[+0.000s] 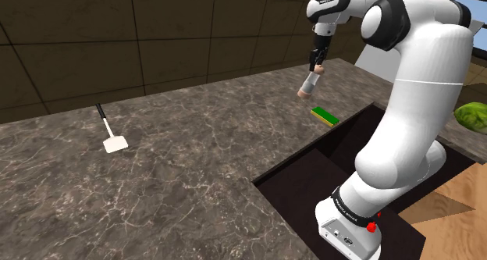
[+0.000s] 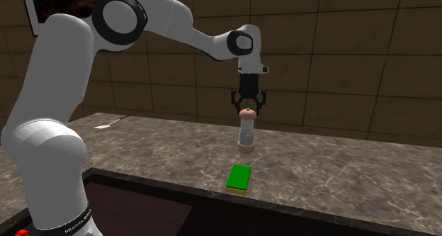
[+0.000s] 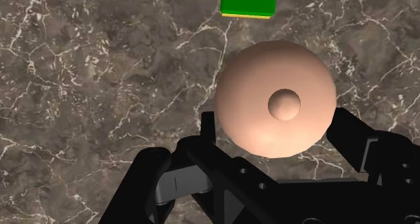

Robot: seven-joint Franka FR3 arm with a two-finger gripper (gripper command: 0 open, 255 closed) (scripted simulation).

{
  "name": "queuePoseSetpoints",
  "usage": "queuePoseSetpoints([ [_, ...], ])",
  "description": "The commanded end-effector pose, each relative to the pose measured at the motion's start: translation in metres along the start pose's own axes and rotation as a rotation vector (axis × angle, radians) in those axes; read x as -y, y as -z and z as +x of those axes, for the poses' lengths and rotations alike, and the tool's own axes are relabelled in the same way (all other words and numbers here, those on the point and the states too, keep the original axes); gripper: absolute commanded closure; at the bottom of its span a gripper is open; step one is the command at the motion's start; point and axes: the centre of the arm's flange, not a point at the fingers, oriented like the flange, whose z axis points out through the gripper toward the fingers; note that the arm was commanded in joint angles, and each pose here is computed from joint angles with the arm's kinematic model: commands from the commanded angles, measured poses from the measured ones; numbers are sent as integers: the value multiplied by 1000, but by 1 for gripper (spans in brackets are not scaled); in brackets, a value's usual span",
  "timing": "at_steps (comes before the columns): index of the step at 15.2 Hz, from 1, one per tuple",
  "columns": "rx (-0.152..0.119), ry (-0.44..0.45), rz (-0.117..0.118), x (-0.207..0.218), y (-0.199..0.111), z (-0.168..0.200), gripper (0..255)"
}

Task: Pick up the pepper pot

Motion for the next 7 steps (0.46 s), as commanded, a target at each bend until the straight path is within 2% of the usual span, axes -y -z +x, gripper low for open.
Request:
queuePoseSetpoints([
  [1,0,0,0,0,11,-2,255],
  [5,0,0,0,-1,32,-6,255],
  [7,0,0,0,-1,32,-6,255],
])
